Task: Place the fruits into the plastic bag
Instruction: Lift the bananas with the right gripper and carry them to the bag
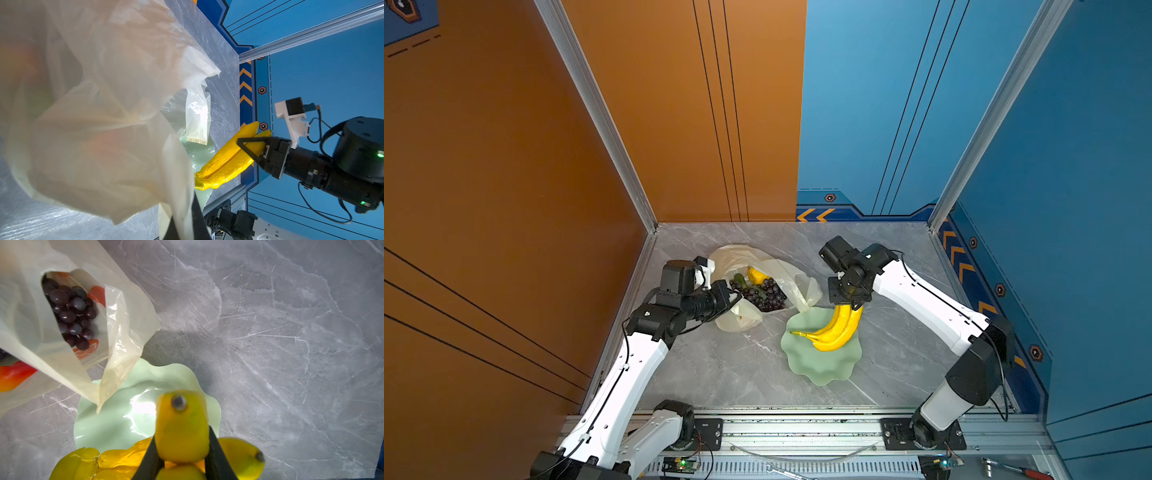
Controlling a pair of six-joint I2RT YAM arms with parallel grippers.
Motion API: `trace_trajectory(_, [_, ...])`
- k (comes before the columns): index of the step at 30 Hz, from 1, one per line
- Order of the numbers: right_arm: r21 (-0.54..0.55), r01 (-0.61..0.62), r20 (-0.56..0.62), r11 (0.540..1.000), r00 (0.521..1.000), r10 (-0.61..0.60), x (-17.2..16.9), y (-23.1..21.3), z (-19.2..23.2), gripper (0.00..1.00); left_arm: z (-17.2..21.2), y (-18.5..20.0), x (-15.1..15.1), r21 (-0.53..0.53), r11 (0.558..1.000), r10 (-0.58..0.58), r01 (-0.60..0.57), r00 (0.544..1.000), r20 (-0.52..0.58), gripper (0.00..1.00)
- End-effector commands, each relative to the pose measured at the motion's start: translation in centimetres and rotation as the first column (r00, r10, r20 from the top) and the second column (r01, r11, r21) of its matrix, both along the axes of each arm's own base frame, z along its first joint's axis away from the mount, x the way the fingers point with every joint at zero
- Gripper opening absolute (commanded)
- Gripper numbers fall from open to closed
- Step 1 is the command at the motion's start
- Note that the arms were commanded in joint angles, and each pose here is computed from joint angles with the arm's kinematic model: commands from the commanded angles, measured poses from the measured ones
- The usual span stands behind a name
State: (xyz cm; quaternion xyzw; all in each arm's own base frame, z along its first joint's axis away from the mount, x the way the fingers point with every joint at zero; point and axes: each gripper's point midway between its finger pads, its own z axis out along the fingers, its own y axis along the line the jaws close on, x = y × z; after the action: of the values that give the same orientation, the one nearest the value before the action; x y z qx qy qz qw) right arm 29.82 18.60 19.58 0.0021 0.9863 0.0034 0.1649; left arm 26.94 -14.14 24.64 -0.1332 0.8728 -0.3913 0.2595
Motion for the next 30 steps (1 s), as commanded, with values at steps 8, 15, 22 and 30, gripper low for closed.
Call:
trace_trajectory(8, [0.180, 0.100, 0.125, 0.978, 0.984, -0.124, 0.3, -0.4, 7.9, 0.17, 1.4, -0.6, -0.1, -0.017, 0.999, -0.034, 0.035, 0.999, 0.043, 0.00])
trace_trajectory(15, [0.222, 0.124, 0.279, 0.967, 0.943, -0.184, 2.7, -0.1, 12.4, 0.17, 1.7, -0.7, -0.4, -0.024, 0.999, -0.035, 0.036, 0.998, 0.048, 0.00])
trace_trajectory(22, [0.200, 0.093, 0.404, 0.975, 0.899, -0.168, 5.0, 1.9, 14.8, 0.16, 1.8, -0.5, -0.8, -0.023, 0.999, -0.030, 0.031, 0.998, 0.047, 0.00])
trace_trajectory(30, [0.074, -0.024, 0.497, 0.997, 0.868, -0.016, 6.0, 7.3, 15.5, 0.16, 1.9, -0.5, -1.0, -0.029, 0.999, -0.025, 0.026, 0.999, 0.045, 0.00])
